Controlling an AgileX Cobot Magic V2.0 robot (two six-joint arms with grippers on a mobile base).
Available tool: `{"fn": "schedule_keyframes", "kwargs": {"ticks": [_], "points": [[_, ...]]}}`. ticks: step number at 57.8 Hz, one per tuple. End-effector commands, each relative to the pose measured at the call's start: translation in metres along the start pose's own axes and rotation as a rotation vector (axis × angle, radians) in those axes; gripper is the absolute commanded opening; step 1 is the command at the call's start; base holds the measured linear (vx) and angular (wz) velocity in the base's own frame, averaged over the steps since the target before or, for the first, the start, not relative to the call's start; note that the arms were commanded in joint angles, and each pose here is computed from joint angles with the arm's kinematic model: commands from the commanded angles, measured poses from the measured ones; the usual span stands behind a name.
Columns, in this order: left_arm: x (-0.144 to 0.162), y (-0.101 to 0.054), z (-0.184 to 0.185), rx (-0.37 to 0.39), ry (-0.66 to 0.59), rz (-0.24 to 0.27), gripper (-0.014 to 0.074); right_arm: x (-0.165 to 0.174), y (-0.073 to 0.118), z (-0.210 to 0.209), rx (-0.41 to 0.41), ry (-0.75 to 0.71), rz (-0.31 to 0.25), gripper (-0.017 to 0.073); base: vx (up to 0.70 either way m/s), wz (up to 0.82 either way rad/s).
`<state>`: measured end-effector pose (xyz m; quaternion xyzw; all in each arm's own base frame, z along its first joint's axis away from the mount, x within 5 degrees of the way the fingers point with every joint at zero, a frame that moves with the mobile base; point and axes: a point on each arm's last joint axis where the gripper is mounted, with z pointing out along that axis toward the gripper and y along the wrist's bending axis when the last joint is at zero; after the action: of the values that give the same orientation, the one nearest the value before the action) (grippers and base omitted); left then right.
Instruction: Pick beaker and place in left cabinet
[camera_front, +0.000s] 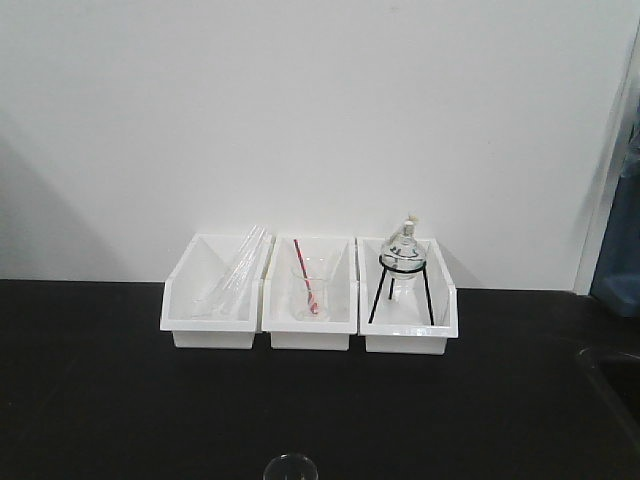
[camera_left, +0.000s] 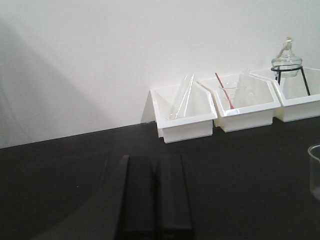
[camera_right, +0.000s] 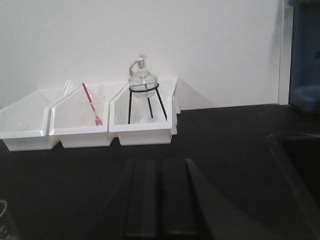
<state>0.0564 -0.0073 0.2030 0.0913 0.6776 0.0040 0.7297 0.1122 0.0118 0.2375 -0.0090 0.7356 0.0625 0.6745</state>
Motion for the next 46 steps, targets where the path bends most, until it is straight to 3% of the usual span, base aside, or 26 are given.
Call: {"fn": "schedule_keyframes", "kwargs": {"ticks": [1, 16, 24, 34, 46], "points": [[-0.003, 0.0, -0.001, -0.007, -0.077, -0.006, 0.0001, -0.019, 0.001, 0.015, -0.006, -0.132, -0.011, 0.0038, 0.0, 0.0], [-0.003, 0.0, -0.001, -0.007, -0.077, -0.006, 0.0001, -0.009, -0.001, 0.048, 0.003, -0.155, 0.004, 0.0083, 0.0, 0.0], [-0.003, 0.0, -0.001, -0.007, -0.077, -0.006, 0.0001, 0.004, -0.006, 0.06, 0.048, -0.089, 0.049, 0.014, 0.0, 0.0], [-0.003, 0.0, -0.001, -0.007, -0.077, -0.006, 0.0001, 0.014, -0.012, 0.068, 0.11, -0.044, 0.103, 0.0314, 0.0, 0.0], [-0.003, 0.0, -0.001, -0.007, -0.077, -0.006, 0.0001, 0.004, -0.015, 0.072, 0.13, -0.208, 0.101, 0.0544, 0.0, 0.0]]}}
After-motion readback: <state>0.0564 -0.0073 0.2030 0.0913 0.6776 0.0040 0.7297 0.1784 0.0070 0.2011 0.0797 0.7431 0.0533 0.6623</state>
